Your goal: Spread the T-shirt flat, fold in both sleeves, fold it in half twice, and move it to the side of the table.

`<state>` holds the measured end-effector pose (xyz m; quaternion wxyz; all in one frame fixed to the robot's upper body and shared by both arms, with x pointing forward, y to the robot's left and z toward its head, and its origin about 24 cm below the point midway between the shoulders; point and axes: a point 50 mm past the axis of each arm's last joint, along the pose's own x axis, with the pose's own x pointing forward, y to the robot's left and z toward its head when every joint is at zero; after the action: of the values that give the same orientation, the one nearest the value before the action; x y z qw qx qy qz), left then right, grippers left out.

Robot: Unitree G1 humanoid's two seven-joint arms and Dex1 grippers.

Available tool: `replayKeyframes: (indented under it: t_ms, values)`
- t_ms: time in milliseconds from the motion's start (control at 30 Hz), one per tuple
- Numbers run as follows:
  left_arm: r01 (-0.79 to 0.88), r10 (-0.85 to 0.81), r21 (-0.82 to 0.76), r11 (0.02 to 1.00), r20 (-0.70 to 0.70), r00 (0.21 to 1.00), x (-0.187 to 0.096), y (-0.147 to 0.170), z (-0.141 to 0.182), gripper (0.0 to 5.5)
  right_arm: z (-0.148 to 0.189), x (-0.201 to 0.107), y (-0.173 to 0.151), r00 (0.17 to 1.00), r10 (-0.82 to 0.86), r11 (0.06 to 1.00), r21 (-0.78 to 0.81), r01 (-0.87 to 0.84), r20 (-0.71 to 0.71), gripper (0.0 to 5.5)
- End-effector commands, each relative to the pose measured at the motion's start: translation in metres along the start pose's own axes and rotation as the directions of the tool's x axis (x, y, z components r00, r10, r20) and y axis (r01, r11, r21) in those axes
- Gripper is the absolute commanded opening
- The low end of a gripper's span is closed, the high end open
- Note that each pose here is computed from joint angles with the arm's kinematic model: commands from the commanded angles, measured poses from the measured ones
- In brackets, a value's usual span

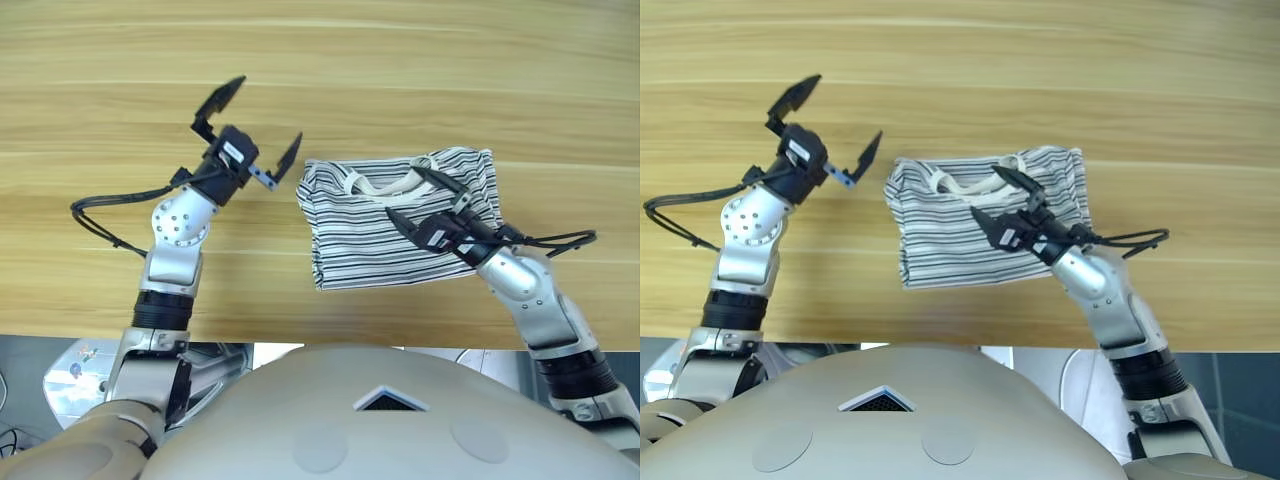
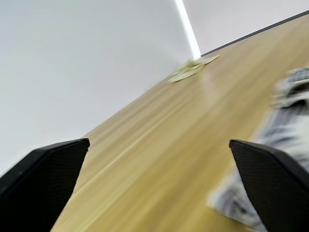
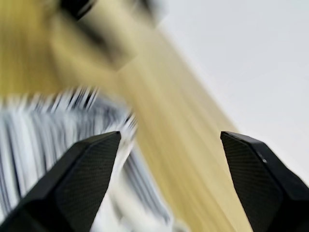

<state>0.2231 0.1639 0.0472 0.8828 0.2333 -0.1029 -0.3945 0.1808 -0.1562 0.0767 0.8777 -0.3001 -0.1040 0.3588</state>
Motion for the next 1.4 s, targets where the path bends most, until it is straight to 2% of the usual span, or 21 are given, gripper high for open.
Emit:
replayKeyframes:
  t_ms: [33, 133, 267, 467, 567, 733, 900, 1100, 1167, 1233, 1333, 1400]
  values:
    - [0.230, -0.216, -0.058, 0.971, 0.180, 0.960, -0.018, -0.017, 0.016, 5.39, 0.002, -0.021, -0.019, 0.994, -0.089, 0.984, 0.161, 0.078, 0.066, 3.83]
    - [0.315, -0.288, -0.094, 0.945, 0.226, 0.931, -0.013, -0.016, 0.015, 5.39, -0.008, -0.038, -0.028, 0.989, -0.143, 0.955, 0.268, 0.125, 0.047, 3.83]
    - [0.415, -0.414, -0.011, 0.910, 0.056, 0.909, 0.015, -0.016, -0.005, 5.39, -0.020, -0.050, -0.042, 0.970, -0.241, 0.928, 0.291, 0.232, -0.004, 3.83]
    - [0.442, -0.439, 0.055, 0.895, -0.055, 0.897, 0.070, -0.011, -0.015, 5.39, -0.028, -0.045, -0.050, 0.953, -0.302, 0.910, 0.293, 0.293, -0.016, 3.83]
    - [0.436, -0.425, 0.104, 0.894, -0.112, 0.898, 0.086, -0.009, -0.021, 5.39, -0.030, -0.040, -0.047, 0.954, -0.298, 0.908, 0.305, 0.286, -0.008, 3.83]
    - [0.341, -0.330, 0.079, 0.937, -0.128, 0.935, 0.106, 0.001, -0.024, 5.39, -0.038, -0.035, -0.034, 0.960, -0.278, 0.911, 0.305, 0.277, -0.041, 3.83]
    - [0.110, -0.098, 0.034, 0.993, -0.247, 0.964, 0.106, 0.024, -0.043, 5.39, -0.040, -0.038, -0.028, 0.964, -0.263, 0.919, 0.293, 0.265, -0.050, 3.83]
    - [0.165, -0.150, 0.019, 0.986, -0.324, 0.934, 0.072, 0.004, -0.068, 5.39, -0.038, -0.039, -0.031, 0.962, -0.269, 0.926, 0.262, 0.271, -0.043, 3.83]
    - [0.202, -0.188, 0.022, 0.979, -0.276, 0.943, 0.063, -0.002, -0.063, 5.39, -0.038, -0.039, -0.036, 0.959, -0.282, 0.926, 0.252, 0.282, -0.040, 3.83]
    - [0.154, -0.151, 0.012, 0.988, -0.146, 0.978, 0.065, 0.006, -0.043, 5.39, -0.040, -0.038, -0.038, 0.956, -0.291, 0.925, 0.243, 0.292, -0.044, 3.83]
    - [0.016, -0.010, -0.107, 0.994, 0.052, 0.999, 0.071, 0.024, -0.010, 5.39, -0.043, -0.037, -0.037, 0.954, -0.295, 0.922, 0.247, 0.299, -0.053, 3.83]
    - [-0.077, 0.101, -0.203, 0.976, 0.111, 0.989, 0.076, 0.033, 0.002, 5.39, -0.045, -0.038, -0.035, 0.955, -0.291, 0.922, 0.249, 0.297, -0.064, 3.83]
